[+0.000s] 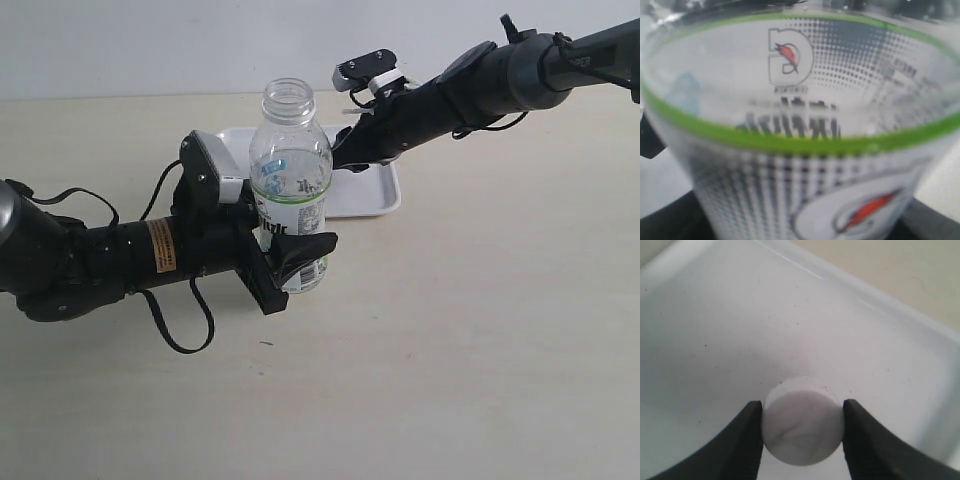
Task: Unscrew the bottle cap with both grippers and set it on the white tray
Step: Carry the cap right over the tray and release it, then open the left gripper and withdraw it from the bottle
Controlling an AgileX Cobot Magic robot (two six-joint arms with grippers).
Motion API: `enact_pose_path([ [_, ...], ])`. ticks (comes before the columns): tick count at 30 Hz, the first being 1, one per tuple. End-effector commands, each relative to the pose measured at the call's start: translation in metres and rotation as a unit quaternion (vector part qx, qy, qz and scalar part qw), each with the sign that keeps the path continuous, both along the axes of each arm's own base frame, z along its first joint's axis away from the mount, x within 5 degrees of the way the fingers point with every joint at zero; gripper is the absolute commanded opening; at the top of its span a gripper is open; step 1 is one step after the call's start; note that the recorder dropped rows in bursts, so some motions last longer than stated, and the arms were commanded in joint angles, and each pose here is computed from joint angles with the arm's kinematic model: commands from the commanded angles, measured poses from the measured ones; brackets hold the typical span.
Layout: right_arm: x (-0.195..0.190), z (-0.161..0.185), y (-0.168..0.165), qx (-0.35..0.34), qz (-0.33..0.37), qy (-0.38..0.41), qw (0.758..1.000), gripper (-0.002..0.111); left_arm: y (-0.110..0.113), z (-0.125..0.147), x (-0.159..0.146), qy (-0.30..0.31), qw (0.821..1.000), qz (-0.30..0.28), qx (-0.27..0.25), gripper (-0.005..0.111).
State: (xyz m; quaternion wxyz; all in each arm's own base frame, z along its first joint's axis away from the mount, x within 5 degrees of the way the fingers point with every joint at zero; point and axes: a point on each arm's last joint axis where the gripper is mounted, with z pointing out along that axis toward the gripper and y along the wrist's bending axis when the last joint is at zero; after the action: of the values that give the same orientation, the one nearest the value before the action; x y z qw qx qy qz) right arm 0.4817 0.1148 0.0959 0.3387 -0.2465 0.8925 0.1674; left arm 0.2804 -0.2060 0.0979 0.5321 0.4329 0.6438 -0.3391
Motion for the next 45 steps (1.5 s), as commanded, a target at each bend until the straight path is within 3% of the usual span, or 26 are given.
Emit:
enact_pose_path([
  [1,0.001,0.004,0.0,-0.006,0.002,-0.01,1.0,0.022,0.0,0.004,0.001,-0.003,1.0,0.002,-0.022,0.0],
  [9,0.001,0.003,-0.001,-0.023,0.016,-0.014,0.999,0.05,0.0,0.004,0.001,-0.003,1.0,0.002,-0.022,0.0],
  [17,0.0,0.003,0.0,-0.02,0.018,-0.01,1.0,0.06,0.0,0.003,0.0,-0.002,1.0,0.002,-0.016,0.0],
  [23,-0.002,0.041,-0.001,0.007,0.008,-0.019,1.0,0.06,0.001,-0.006,0.001,0.008,1.0,0.006,-0.013,0.0],
  [27,-0.01,0.074,-0.003,-0.013,0.028,-0.047,0.998,0.053,0.001,-0.008,0.001,0.012,1.0,0.007,-0.007,0.0],
  [33,-0.024,0.115,-0.029,-0.013,0.001,-0.067,0.998,0.052,0.001,-0.015,0.0,0.025,1.0,0.009,-0.003,0.0],
  [40,-0.05,0.136,-0.061,-0.014,-0.03,-0.068,0.997,0.052,0.002,-0.016,0.0,0.032,0.999,0.012,-0.009,0.0],
  [45,-0.076,0.137,-0.061,-0.012,-0.028,-0.052,0.998,0.055,0.004,-0.02,0.005,0.053,0.998,0.046,-0.009,0.0],
])
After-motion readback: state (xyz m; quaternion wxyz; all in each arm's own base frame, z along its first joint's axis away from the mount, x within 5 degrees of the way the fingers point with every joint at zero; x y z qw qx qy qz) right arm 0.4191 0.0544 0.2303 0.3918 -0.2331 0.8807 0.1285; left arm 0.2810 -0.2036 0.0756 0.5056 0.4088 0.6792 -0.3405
